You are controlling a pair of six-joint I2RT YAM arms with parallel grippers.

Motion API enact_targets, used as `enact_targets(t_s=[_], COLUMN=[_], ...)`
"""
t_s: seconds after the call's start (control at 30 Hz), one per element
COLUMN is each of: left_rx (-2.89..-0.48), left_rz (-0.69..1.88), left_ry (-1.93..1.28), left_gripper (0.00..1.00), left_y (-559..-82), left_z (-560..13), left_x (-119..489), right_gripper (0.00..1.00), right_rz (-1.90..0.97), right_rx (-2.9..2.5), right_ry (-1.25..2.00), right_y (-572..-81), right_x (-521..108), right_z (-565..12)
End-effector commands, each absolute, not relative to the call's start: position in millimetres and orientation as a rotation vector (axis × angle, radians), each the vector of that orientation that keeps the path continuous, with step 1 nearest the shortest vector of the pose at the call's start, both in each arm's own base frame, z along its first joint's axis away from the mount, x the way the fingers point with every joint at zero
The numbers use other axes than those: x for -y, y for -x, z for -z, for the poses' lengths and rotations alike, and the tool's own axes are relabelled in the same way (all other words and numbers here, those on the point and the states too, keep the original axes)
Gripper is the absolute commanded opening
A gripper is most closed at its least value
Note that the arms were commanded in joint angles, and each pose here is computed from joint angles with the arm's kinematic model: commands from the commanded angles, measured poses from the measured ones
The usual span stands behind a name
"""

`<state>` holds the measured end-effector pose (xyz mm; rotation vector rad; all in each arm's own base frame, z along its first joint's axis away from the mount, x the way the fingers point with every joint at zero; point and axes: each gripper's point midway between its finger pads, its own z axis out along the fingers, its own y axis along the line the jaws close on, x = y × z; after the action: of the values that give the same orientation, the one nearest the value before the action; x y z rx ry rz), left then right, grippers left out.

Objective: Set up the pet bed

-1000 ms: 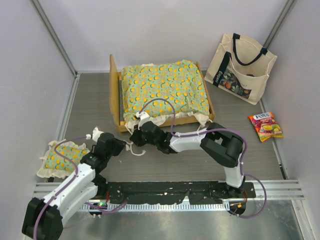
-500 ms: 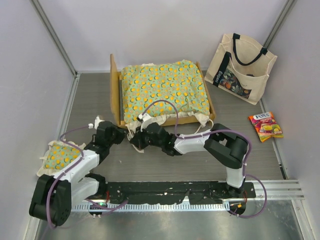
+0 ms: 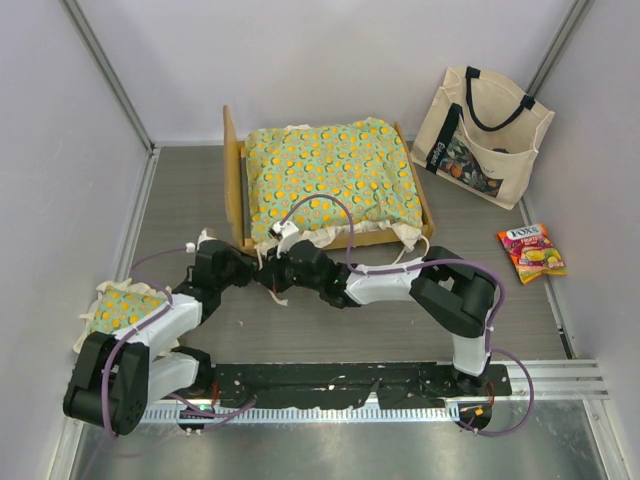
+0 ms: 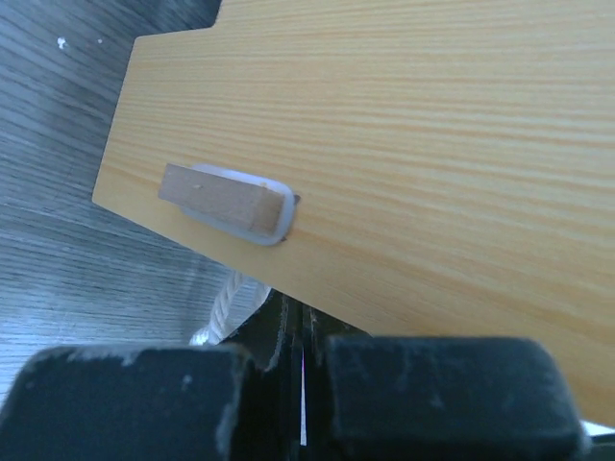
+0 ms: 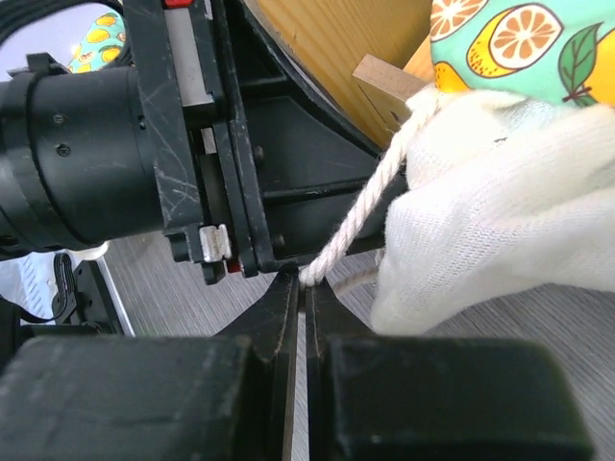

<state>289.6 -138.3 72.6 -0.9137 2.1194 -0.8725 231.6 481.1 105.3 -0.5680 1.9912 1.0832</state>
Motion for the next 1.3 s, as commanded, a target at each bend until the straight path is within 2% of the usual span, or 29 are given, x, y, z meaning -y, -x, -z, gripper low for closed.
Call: enact_targets(t_s=[0.0,0.1,0.3,0.47,0.57,0.7,0.9,1.27], left_rx=[-2.064,-2.057,-2.116,-2.168,-2.164,-2.170,-2.171,-2.174], left_rz=[0.998,0.985,1.030,1.091,1.107,1.091,1.086,1.119], left_ry=[0.735,0.724,0.663,0.626,0.604,0.588,0.573,0.548], left_gripper=[0.00,0.00,0.00,0.00,0.00,0.00,0.00,0.00], left_y=[-290,-284,-275,-277,-283,-287,-291,-293], left_z=[-104,-106,-98,-90,-92,-91,-91,-93], left_x=[157,153,163,177,182,182,183,189], right_gripper=[0.02,0.02,0.12,0.15,0.21,0.34,0.46,0.47], right_rz=[-1.065,-1.057,-1.026,-1.011,-0.997,-0.955,-0.878,-0.878], right_rx=[-1.907,-1.916,-1.933,-1.932,-1.944,-1.957,-2.012,-2.140], right_ry=[0.521,0.513,0.553,0.597,0.609,0.616,0.623,0.389], right_y=[-245,-246,-245,-241,-239,-239,-236,-243], right_x=[-485,-484,-482,-479,-475,-466,-446,-401], right_z=[-143,-141,-143,-150,-150,-153,-145,-115])
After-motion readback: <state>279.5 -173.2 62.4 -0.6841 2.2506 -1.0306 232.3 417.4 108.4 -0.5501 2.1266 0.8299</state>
